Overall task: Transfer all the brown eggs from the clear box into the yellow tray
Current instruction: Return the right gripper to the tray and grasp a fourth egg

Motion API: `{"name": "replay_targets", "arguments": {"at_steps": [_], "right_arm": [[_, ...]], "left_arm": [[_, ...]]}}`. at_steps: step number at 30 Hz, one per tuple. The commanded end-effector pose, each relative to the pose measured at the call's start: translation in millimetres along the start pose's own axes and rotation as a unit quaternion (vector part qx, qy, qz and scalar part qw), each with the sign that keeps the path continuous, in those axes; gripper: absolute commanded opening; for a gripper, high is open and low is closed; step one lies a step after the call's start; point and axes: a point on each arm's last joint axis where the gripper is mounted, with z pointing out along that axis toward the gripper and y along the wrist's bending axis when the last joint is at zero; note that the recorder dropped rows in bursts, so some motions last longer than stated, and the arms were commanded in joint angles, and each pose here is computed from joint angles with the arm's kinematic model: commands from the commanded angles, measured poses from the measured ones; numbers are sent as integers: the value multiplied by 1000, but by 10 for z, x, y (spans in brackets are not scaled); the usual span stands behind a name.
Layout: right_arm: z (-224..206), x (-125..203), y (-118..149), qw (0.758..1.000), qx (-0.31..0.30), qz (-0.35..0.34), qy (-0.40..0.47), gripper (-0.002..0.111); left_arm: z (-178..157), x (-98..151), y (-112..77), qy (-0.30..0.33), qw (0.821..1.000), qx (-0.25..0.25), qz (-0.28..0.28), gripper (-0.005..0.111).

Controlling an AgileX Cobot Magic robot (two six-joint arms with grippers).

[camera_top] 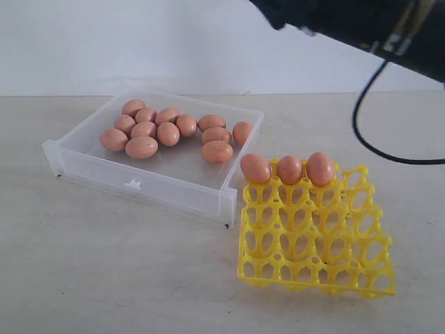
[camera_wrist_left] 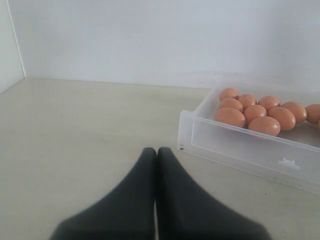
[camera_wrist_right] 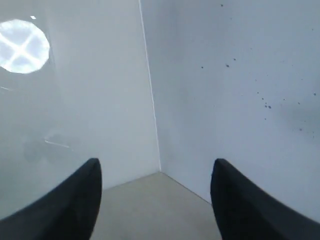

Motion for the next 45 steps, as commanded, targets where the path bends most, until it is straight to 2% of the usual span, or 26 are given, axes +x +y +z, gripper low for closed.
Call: {"name": "replay_targets", "arguments": {"at_steps": [1,3,5,7,9,10,11,13,14,15,18,20,22,24,27,31,34,40,45], "right_arm": [[542,105,184,987,103,-92,86,54],[843,273,187,976,132,-126,123,43],[1104,526,93,962,160,-115,190,31],[1243,813,-83,924,219,-71,306,20],[1268,1067,-240,842,283,-48,457,14],[1258,1141,-278,798,288,-55,527,15],[1252,1185,-295,766,277,-67,576,16],[1273,1226,-291,715,220,-97,657,21],[1297,1200,-279,706,199,-101,672,25],[1333,1182,-272,709,185,-105,673,28],[1464,1131,-244,746,170,-125,631,43],[1509,1138,-235,746,136,-181,626,58],[1535,1191,-250,735,103,-237,627,74],[1543,1272,-270,731,89,-253,628,82],[1525,1386,-285,724,73,-266,632,79],[1443,1587,-303,686,13,-319,654,75],[1419,1657,-315,672,-13,-353,651,75],[1458,1773,-370,683,-9,-369,630,75],[1389,1916,-470,687,15,-328,648,75]], "left_arm": [[-4,-10,-4,-3,1000,3,-2,-4],[-4,-10,-4,-3,1000,3,-2,-4],[-4,-10,-4,-3,1000,3,-2,-4],[-4,-10,-4,-3,1000,3,-2,-4],[-4,-10,-4,-3,1000,3,-2,-4],[-4,-10,-4,-3,1000,3,-2,-4],[-4,-10,-4,-3,1000,3,-2,-4],[-4,-10,-4,-3,1000,3,-2,-4],[-4,-10,-4,-3,1000,3,-2,-4],[-4,-10,-4,-3,1000,3,-2,-4],[-4,-10,-4,-3,1000,3,-2,-4],[-4,-10,-4,-3,1000,3,-2,-4],[-4,-10,-4,-3,1000,3,-2,-4],[-4,-10,-4,-3,1000,3,-2,-4],[-4,-10,-4,-3,1000,3,-2,-4],[-4,-10,-4,-3,1000,3,-2,-4],[-4,-10,-4,-3,1000,3,-2,-4],[-4,-10,-4,-3,1000,3,-2,-4],[-4,-10,-4,-3,1000,3,-2,-4]]}}
